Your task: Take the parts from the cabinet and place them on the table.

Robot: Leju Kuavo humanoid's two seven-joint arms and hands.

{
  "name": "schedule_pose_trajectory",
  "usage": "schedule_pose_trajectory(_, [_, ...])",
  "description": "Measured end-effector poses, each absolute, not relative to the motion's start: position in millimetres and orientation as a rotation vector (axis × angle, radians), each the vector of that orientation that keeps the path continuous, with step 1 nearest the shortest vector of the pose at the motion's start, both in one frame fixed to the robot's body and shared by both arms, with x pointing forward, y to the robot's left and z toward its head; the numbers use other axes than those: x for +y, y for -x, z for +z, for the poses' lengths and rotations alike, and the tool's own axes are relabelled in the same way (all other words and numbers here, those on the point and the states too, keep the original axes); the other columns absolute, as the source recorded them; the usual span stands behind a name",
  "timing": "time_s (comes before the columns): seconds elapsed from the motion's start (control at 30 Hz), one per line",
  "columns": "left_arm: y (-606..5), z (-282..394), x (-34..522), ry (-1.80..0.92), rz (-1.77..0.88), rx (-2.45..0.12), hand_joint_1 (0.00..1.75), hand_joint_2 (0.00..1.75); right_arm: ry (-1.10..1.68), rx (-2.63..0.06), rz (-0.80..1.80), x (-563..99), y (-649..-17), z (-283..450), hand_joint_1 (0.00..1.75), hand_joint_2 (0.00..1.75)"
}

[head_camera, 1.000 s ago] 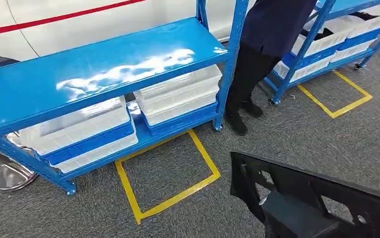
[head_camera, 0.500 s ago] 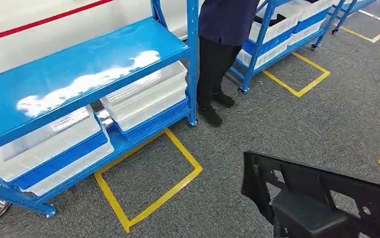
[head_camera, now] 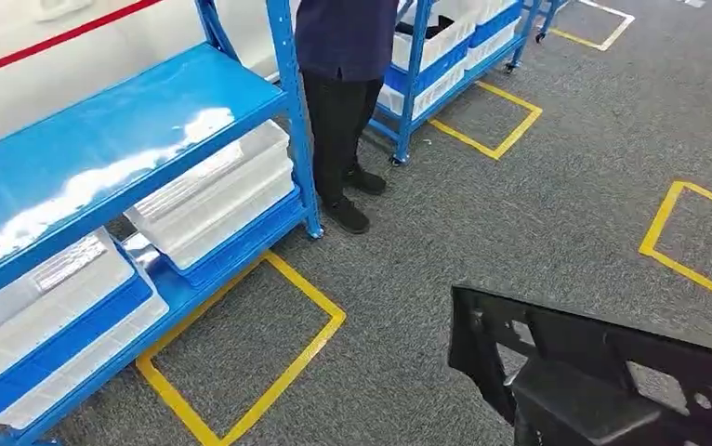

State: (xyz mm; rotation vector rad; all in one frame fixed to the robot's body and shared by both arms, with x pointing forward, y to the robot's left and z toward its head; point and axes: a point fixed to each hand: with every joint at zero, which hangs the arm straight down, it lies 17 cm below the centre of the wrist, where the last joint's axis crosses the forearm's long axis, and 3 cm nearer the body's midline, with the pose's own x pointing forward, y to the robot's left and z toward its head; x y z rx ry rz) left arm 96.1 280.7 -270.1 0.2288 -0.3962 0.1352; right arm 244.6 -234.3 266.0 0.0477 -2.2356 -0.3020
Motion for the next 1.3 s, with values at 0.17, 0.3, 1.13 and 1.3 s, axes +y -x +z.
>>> schedule_pose_trajectory(0.17, [-91.7,-270.8,279.9,-0.229,0.135,-0.39,0.0,0.0,-0.046,-2.239,-0.303,-238.6,-245.0,265.8,1.75,1.75])
schedule_pose_trajectory(0.3, [-93.9,-270.4,279.3,-0.228,0.135,-0.393,0.0,0.0,-0.027,-2.234,-0.309,-243.7,-245.1,263.9,1.75,1.75])
schedule_pose_trajectory(1.13, [-89.4,-271.4,276.3,-0.212,0.133,-0.385,0.0,0.0,0.113,-2.189,-0.375,-262.8,-241.2,254.5,1.75,1.75])
schedule_pose_trajectory(1.3, [-87.1,-271.8,275.3,-0.207,0.129,-0.382,0.0,0.0,0.148,-2.169,-0.378,-266.3,-238.6,249.6,1.75,1.75])
